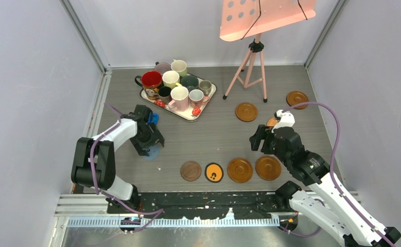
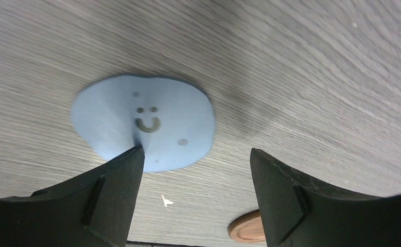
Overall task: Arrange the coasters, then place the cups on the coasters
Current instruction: Move the coaster to the center of the board.
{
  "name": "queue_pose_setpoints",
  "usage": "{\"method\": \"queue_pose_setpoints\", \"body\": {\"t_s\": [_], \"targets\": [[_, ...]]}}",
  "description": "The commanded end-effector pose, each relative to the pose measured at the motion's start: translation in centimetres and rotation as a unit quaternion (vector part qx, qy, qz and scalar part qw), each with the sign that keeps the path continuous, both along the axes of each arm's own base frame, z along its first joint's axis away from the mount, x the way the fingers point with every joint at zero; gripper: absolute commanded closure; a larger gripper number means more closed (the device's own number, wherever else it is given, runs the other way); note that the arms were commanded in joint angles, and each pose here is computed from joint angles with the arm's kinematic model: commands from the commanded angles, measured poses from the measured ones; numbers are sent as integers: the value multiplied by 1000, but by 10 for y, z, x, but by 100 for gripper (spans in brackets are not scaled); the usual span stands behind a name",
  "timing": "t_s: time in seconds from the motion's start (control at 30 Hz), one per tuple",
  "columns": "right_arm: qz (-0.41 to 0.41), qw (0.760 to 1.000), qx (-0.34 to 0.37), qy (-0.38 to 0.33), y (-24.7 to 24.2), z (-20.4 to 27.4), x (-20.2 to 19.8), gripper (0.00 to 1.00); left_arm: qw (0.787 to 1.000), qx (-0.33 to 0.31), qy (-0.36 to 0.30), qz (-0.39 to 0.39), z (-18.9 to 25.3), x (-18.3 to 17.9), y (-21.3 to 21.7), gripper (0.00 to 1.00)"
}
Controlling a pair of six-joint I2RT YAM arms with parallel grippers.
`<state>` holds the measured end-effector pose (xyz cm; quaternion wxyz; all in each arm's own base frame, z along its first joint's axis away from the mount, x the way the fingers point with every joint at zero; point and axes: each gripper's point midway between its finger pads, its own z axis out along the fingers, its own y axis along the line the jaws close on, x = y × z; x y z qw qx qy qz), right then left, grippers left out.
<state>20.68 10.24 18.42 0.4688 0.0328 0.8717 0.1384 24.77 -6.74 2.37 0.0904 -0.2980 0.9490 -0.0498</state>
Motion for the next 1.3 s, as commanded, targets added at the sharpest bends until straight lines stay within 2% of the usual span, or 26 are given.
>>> {"method": "queue_pose_setpoints", "body": {"t_s": [0.0, 0.13, 0.3, 0.5, 0.8, 1.07, 1.27], "targets": [[-10, 1000, 18, -16, 1, 14, 4, 23, 1000, -12, -14, -18, 11, 9, -17, 22], [-11, 1000, 23, -17, 1, 16, 2, 23, 998, 47, -46, -10, 27, 14, 8, 19], [-14, 1000, 19, -21, -4, 16, -2, 23, 997, 67, -46, 2, 36, 16, 35, 17], [-13, 999, 9, -30, -8, 23, -2, 23, 997, 64, -40, 9, 27, 20, 42, 15], [-18, 999, 5, -30, -10, 25, -1, 23, 999, 25, -26, 22, 10, 24, 30, 17], [-19, 999, 7, -29, -11, 25, -3, 23, 999, 24, -21, 42, 9, 21, 37, 24], [-21, 999, 13, -32, -13, 24, -6, 23, 996, 74, -35, 29, 17, 17, 57, 21]]}}
